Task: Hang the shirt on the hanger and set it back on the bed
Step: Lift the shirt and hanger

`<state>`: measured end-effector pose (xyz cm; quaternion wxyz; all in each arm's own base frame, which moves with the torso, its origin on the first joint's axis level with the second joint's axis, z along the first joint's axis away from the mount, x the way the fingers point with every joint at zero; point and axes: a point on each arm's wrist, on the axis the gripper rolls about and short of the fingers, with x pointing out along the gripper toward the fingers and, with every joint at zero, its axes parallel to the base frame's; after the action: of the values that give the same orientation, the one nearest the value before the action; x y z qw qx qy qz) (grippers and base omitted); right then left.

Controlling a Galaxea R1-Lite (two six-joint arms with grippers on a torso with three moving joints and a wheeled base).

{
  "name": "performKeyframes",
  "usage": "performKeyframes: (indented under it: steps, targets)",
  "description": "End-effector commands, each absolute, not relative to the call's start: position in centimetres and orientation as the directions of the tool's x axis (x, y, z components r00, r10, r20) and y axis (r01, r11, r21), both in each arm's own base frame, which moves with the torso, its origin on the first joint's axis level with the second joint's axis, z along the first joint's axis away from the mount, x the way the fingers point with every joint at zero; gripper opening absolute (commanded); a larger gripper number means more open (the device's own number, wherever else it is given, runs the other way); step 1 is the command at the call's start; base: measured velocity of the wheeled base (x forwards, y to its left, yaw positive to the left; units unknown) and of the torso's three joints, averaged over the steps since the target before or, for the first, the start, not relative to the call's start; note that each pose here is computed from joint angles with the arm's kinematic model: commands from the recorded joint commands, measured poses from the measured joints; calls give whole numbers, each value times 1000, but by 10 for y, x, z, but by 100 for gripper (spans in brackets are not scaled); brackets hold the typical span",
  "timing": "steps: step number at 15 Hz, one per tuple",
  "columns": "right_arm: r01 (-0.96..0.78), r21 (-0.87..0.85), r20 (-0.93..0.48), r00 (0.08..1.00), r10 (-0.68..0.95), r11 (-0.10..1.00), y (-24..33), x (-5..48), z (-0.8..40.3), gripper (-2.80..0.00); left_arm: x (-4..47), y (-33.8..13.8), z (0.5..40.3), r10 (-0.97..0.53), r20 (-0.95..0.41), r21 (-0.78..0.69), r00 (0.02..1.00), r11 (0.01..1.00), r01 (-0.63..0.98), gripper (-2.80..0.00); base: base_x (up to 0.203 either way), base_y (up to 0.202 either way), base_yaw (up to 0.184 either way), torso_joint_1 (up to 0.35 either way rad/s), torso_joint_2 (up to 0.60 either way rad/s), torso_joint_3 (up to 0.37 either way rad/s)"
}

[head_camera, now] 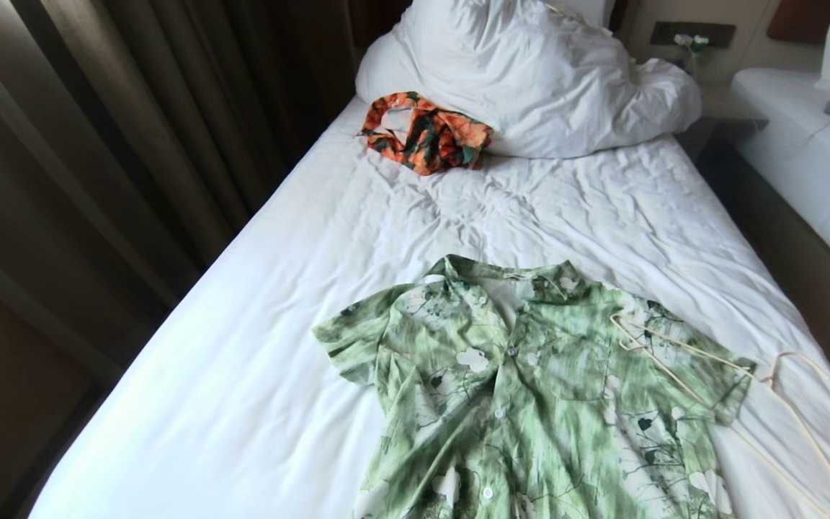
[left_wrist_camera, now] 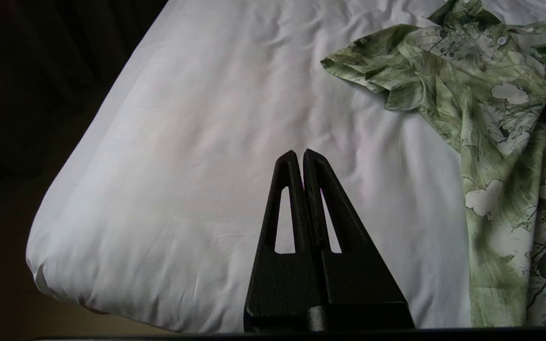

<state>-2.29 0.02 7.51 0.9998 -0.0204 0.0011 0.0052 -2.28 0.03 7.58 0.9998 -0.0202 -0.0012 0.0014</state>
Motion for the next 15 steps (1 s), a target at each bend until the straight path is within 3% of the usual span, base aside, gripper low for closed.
performKeyframes:
  steps: [1,9,15]
  targets:
    - [-11,-41,-3,1000,11,999,0,-23,75,-280,-23,0,76,3,3,-41,1000,999,-3,-280,0,0,0,0,0,0]
    - [-8,-42,1,1000,8,999,0,-23,76,-280,-23,0,76,3,3,-41,1000,999,-3,-280,0,0,0,0,0,0]
    - [-10,-43,43,999,11,999,0,-34,113,-280,-23,0,76,3,4,-41,1000,999,-3,-280,0,0,0,0,0,0]
